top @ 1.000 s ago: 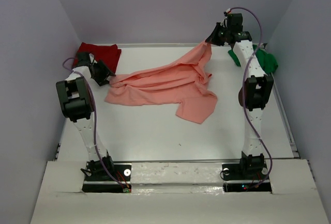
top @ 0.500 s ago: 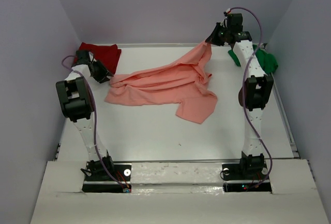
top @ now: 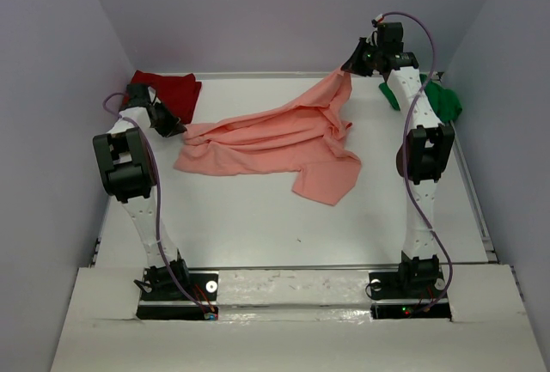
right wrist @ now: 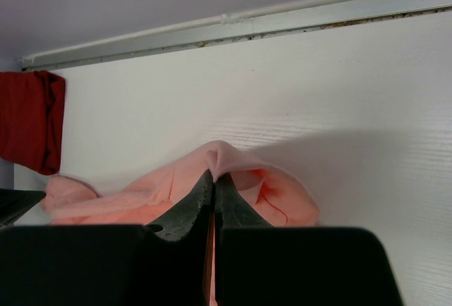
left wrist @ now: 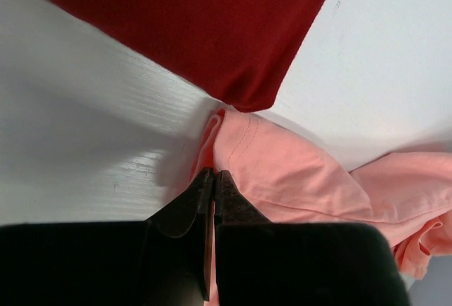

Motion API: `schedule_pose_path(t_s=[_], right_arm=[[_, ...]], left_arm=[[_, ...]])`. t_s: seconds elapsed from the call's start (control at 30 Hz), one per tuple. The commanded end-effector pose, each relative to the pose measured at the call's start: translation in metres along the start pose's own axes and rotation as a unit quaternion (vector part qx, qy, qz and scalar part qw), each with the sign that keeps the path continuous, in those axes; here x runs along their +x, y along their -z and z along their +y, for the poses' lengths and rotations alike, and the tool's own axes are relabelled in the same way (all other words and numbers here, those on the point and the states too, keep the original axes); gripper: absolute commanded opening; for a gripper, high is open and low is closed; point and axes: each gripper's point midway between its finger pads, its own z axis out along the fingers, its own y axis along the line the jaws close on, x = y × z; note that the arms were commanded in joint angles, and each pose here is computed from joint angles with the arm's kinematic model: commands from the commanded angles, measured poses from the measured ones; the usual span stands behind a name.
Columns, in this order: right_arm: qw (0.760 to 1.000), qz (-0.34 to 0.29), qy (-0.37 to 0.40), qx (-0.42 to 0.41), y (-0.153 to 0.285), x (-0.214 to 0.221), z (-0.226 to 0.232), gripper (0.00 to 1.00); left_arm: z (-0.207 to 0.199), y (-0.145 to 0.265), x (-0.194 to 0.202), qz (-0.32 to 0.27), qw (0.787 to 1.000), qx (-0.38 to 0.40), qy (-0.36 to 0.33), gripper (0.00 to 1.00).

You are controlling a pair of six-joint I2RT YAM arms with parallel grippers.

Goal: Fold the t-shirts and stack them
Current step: Flatten out the tshirt

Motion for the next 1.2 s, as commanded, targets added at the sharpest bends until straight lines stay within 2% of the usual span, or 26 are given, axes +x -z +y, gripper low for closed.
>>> schedule_pose_path(t_s=[0.0,0.07,0.17,0.37,0.53,0.6,0.73,0.77,0.9,0.97,1.0,1.17], right_arm=[[0.999,-0.039,0.016,-0.015,0.019,-0.029,0.01,0.0],[0.999,-0.039,0.016,-0.013,0.019,-0.028,0.009,0.0],[0.999,-0.037,0.017,-0.011,0.019,-0.027,0.008,0.0],[0.999,-0.036,0.026,-0.025,0.029,-0.031,0.018,0.0],[0.998,-0.044,0.014,-0.054,0.052,-0.051,0.028,0.0],[0.996,-0.057,0.01,-0.07,0.069,-0.066,0.038,0.0],[0.991,-0.049,0.007,-0.124,0.103,-0.067,0.072,0.0],[0.99,-0.045,0.007,-0.132,0.11,-0.065,0.077,0.0],[0.984,-0.035,0.008,-0.173,0.152,-0.055,0.104,0.0],[0.983,-0.036,0.01,-0.177,0.165,-0.052,0.109,0.0],[0.983,-0.036,0.013,-0.181,0.173,-0.051,0.113,0.0],[0.977,-0.048,0.029,-0.207,0.229,-0.045,0.14,0.0]], left_arm=[[-0.007,0.009,-0.003,0.004,1.0,0.015,0.001,0.1],[-0.008,0.006,0.002,0.013,1.0,0.02,0.002,0.08],[-0.006,0.004,0.005,0.018,1.0,0.02,0.003,0.0],[-0.021,0.023,-0.011,-0.004,1.0,0.029,-0.007,0.0],[-0.056,0.057,-0.051,-0.039,0.996,0.081,0.0,0.0],[-0.079,0.079,-0.073,-0.06,0.993,0.101,-0.009,0.0],[-0.11,0.116,-0.095,-0.094,0.988,0.123,-0.02,0.0],[-0.117,0.13,-0.096,-0.105,0.985,0.132,-0.023,0.0],[-0.121,0.142,-0.078,-0.103,0.982,0.155,-0.021,0.0],[-0.133,0.165,-0.076,-0.127,0.976,0.176,-0.035,0.0],[-0.129,0.162,-0.067,-0.121,0.976,0.177,-0.03,0.0],[-0.144,0.206,-0.048,-0.145,0.966,0.206,-0.054,0.0]])
